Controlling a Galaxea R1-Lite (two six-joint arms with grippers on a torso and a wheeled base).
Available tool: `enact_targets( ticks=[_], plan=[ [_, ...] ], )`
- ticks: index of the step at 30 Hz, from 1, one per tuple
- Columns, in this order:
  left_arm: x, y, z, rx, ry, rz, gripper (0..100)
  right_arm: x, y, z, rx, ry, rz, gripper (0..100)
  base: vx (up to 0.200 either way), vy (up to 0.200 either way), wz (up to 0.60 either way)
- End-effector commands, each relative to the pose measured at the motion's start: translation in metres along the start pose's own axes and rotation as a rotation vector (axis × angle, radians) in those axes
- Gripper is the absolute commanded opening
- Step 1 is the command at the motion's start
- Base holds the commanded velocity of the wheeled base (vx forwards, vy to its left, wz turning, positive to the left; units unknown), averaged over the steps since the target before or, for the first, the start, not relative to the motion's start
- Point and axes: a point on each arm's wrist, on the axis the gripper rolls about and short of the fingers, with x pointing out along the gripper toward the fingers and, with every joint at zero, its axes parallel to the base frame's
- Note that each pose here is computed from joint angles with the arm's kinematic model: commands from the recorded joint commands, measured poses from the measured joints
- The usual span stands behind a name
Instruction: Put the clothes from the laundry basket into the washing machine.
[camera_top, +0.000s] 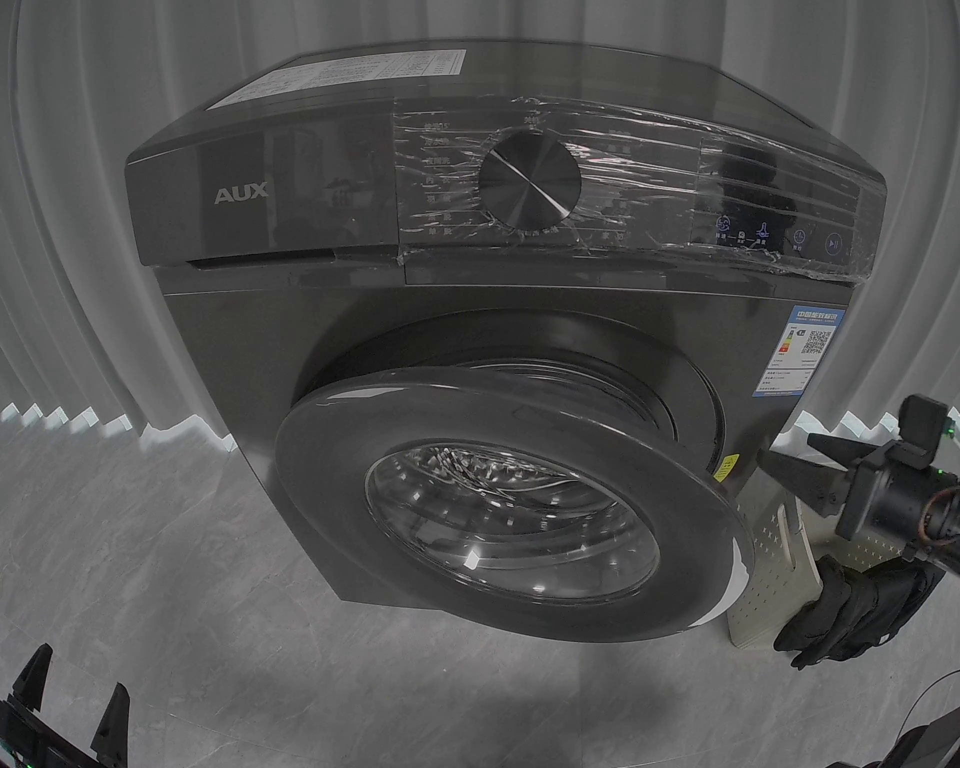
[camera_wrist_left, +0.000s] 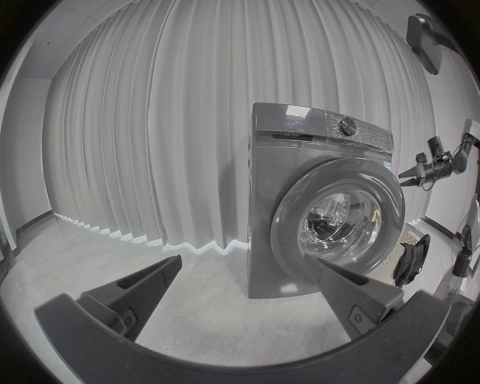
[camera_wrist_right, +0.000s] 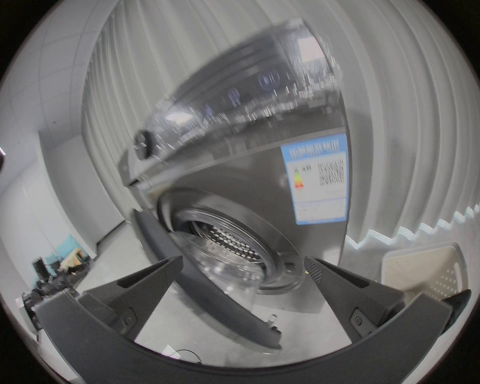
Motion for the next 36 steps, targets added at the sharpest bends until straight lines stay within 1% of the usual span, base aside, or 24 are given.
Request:
enact_targets(
  ticks=[1,4,7,9,11,13,15,17,20,22,25,28,34,36],
  plan=[
    [0.0,0.0,-0.005,-0.001,-0.001,0.0,100,0.043,-0.02,-0.034,-0.024,0.173,-0.132,100,0.0,0.0,0.0],
    [0.0,0.0,-0.005,0.0,-0.001,0.0,100,0.056,-0.023,-0.047,-0.032,0.214,-0.178,100,0.0,0.0,0.0],
    [0.0,0.0,-0.005,0.0,-0.002,0.0,100,0.056,-0.024,-0.054,-0.041,0.233,-0.18,100,0.0,0.0,0.0],
    [0.0,0.0,-0.005,-0.001,-0.001,0.0,100,0.054,-0.022,-0.059,-0.044,0.246,-0.167,100,0.0,0.0,0.0],
    [0.0,0.0,-0.005,0.0,-0.001,0.0,100,0.045,-0.01,-0.066,-0.06,0.262,-0.11,100,0.0,0.0,0.0],
    [0.0,0.0,-0.005,-0.001,-0.001,0.0,100,0.034,-0.002,-0.065,-0.073,0.241,-0.074,100,0.0,0.0,0.0],
    [0.0,0.0,-0.005,0.0,-0.001,0.0,100,0.031,-0.001,-0.06,-0.076,0.217,-0.07,100,0.0,0.0,0.0],
    [0.0,0.0,-0.005,0.0,-0.001,0.0,100,0.032,-0.004,-0.056,-0.072,0.198,-0.088,100,-0.1,0.0,0.0],
    [0.0,0.0,-0.005,0.0,-0.001,0.0,100,0.036,-0.015,-0.052,-0.06,0.187,-0.147,100,-0.133,0.0,0.0],
    [0.0,0.0,-0.005,0.0,-0.001,0.0,100,0.044,-0.021,-0.055,-0.062,0.211,-0.175,100,0.0,0.0,0.0],
    [0.0,0.0,-0.005,0.0,-0.001,0.0,100,0.05,-0.024,-0.059,-0.061,0.226,-0.183,100,0.0,0.0,0.0],
    [0.0,0.0,-0.005,-0.001,-0.001,-0.001,100,0.062,-0.027,-0.069,-0.065,0.257,-0.216,100,0.0,0.0,0.0],
    [0.0,0.0,-0.005,-0.001,-0.001,-0.001,100,0.08,-0.031,-0.08,-0.068,0.256,-0.224,100,-0.2,0.0,0.0],
    [0.0,0.0,-0.005,-0.001,-0.002,0.0,100,0.085,-0.031,-0.088,-0.073,0.273,-0.214,100,0.0,0.0,0.0]
  ],
)
